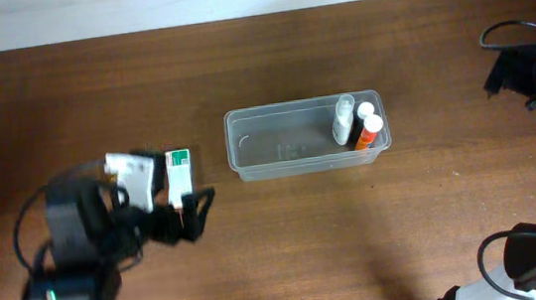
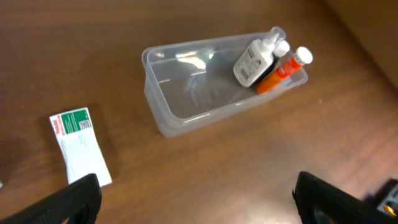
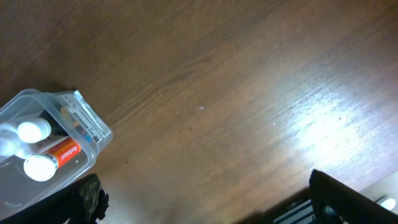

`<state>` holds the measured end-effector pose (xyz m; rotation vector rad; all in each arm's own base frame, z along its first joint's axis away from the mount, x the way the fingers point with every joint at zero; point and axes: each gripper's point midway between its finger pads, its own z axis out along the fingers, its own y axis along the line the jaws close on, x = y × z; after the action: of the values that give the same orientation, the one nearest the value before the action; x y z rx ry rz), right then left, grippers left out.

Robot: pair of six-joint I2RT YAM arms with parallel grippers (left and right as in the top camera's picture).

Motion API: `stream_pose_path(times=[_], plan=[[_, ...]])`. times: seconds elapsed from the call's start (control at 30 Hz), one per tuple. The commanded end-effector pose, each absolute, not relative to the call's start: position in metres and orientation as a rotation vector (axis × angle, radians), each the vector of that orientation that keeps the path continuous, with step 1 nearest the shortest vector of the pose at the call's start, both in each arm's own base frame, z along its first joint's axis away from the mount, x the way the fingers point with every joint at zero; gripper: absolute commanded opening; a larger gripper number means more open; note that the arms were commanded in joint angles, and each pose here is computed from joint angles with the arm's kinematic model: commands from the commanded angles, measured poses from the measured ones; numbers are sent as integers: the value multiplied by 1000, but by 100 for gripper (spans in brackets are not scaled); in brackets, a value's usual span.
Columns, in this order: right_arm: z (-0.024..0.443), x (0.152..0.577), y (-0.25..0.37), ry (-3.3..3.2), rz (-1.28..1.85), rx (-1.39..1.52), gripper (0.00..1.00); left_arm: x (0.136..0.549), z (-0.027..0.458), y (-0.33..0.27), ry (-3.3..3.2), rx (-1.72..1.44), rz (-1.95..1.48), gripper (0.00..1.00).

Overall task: Pack container
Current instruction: 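Move the left gripper over the white-green Panadol box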

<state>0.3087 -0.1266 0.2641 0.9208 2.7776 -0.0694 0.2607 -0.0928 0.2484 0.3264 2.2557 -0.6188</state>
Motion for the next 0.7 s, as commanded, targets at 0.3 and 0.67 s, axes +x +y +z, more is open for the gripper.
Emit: stream_pose_path(times=[0.3, 0.67], plan=[[271, 305, -127, 2750, -71, 931, 98, 304, 207, -47, 2750, 87, -352, 99], [271, 305, -127, 2750, -71, 931, 99, 330, 146, -43, 2921, -61, -352, 99]])
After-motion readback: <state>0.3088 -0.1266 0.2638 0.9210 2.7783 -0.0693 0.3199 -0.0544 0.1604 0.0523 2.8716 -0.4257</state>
